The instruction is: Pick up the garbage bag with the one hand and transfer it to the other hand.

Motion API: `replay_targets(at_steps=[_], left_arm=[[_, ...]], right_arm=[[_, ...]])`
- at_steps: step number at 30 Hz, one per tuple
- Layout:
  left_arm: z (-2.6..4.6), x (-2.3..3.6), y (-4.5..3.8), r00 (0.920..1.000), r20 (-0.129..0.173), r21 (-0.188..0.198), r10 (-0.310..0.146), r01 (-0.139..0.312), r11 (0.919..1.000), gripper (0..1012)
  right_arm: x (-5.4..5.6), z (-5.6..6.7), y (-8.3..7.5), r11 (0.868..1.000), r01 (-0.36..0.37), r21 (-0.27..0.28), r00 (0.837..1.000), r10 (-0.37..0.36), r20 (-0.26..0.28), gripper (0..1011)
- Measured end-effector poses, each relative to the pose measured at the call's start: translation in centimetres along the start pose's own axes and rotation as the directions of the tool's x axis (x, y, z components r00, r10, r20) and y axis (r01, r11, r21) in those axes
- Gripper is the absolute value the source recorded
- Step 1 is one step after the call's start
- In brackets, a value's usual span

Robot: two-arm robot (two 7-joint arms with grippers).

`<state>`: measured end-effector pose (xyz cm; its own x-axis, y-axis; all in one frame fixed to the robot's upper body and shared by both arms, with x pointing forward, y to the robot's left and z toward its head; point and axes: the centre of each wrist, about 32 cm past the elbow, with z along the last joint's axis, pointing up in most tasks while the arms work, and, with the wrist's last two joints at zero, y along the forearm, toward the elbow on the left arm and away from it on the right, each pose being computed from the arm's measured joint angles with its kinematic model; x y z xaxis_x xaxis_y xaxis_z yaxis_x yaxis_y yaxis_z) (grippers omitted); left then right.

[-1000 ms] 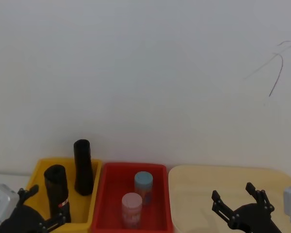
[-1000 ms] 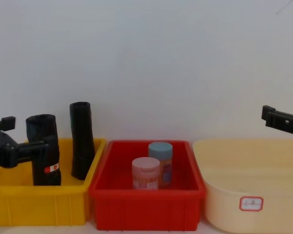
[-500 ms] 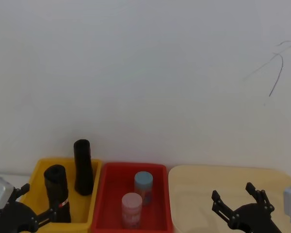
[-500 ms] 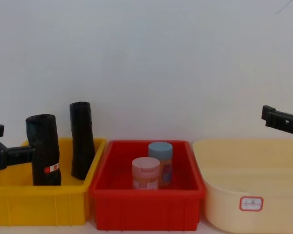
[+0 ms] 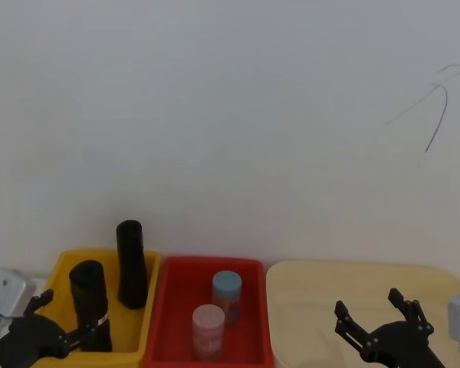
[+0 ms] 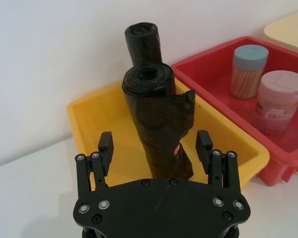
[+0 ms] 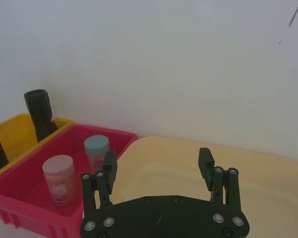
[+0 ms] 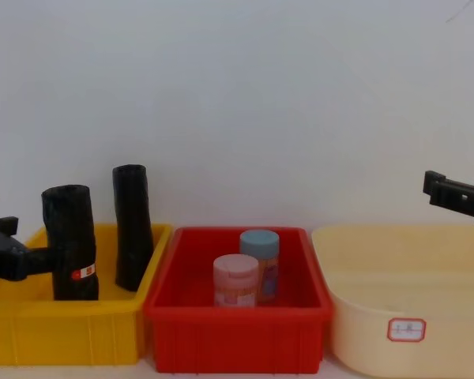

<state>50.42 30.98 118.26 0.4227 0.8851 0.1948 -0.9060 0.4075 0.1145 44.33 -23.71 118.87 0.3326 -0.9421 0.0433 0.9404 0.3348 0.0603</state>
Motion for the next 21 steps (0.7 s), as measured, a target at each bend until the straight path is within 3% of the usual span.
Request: replay_targets(at_steps=[21], left_arm=[[0.6,-0.12,-4.19,0.9998,-0.022,0.025,-0.003,0.004,0.9997,1000]], right_arm=[[0.0,0.0,0.0,1.0,0.0,0.0,1.0,0.0,0.0,1000]])
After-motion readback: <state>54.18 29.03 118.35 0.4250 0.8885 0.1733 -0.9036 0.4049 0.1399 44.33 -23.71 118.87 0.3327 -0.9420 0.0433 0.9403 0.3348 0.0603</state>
